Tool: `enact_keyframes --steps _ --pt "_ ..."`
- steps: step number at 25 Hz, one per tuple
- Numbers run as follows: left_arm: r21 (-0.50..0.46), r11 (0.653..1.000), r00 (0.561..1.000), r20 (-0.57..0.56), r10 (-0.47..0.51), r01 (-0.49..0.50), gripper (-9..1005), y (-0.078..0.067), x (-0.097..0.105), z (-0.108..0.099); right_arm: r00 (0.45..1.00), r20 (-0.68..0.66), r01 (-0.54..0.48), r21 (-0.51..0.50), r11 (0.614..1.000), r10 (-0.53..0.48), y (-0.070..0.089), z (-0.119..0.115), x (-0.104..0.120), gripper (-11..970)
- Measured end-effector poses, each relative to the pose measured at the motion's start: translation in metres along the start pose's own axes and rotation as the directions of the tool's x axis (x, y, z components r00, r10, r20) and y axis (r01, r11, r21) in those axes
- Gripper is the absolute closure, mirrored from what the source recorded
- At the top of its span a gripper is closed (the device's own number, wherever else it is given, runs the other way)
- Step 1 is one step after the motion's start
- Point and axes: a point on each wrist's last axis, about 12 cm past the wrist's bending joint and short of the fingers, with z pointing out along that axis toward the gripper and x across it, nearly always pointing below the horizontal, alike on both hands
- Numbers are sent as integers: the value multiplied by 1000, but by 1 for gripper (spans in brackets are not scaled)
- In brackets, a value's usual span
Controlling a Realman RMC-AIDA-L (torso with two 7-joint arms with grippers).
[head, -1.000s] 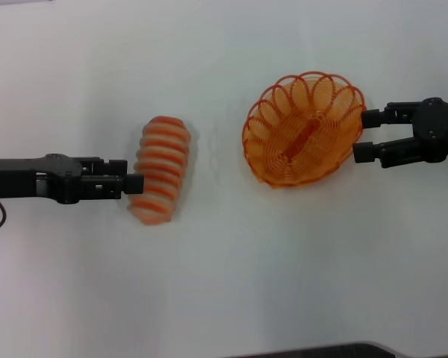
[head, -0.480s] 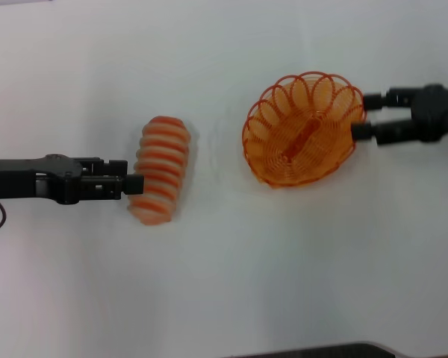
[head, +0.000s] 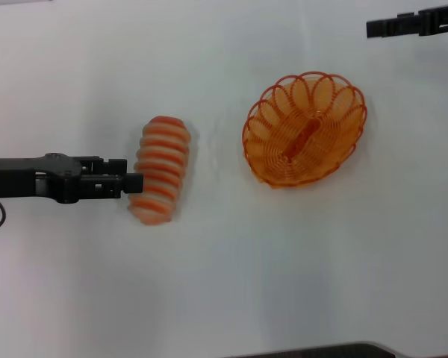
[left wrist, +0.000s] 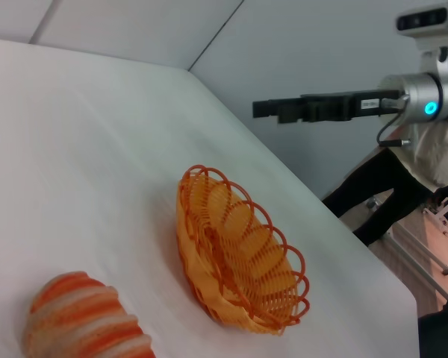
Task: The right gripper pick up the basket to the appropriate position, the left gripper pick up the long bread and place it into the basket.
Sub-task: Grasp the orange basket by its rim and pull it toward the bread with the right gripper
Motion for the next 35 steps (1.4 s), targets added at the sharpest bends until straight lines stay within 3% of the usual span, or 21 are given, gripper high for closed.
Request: enact_keyframes --steps 8,25,31,33,35 --pt "-3 1000 1000 3 -3 3 275 0 2 0 978 -207 53 70 996 -38 14 26 -19 18" --pt "3 1000 1000 7 -6 6 276 0 6 3 929 -361 116 63 991 -86 30 64 -8 20" --pt "1 1000 1000 9 -9 9 277 0 8 3 926 -367 119 60 991 -90 31 65 -7 170" --pt "1 1000 1000 9 -9 9 277 0 8 3 925 -370 118 61 991 -87 30 64 -5 422" --pt "1 1000 1000 9 -9 9 277 0 8 3 923 -375 113 61 992 -82 29 64 -3 467"
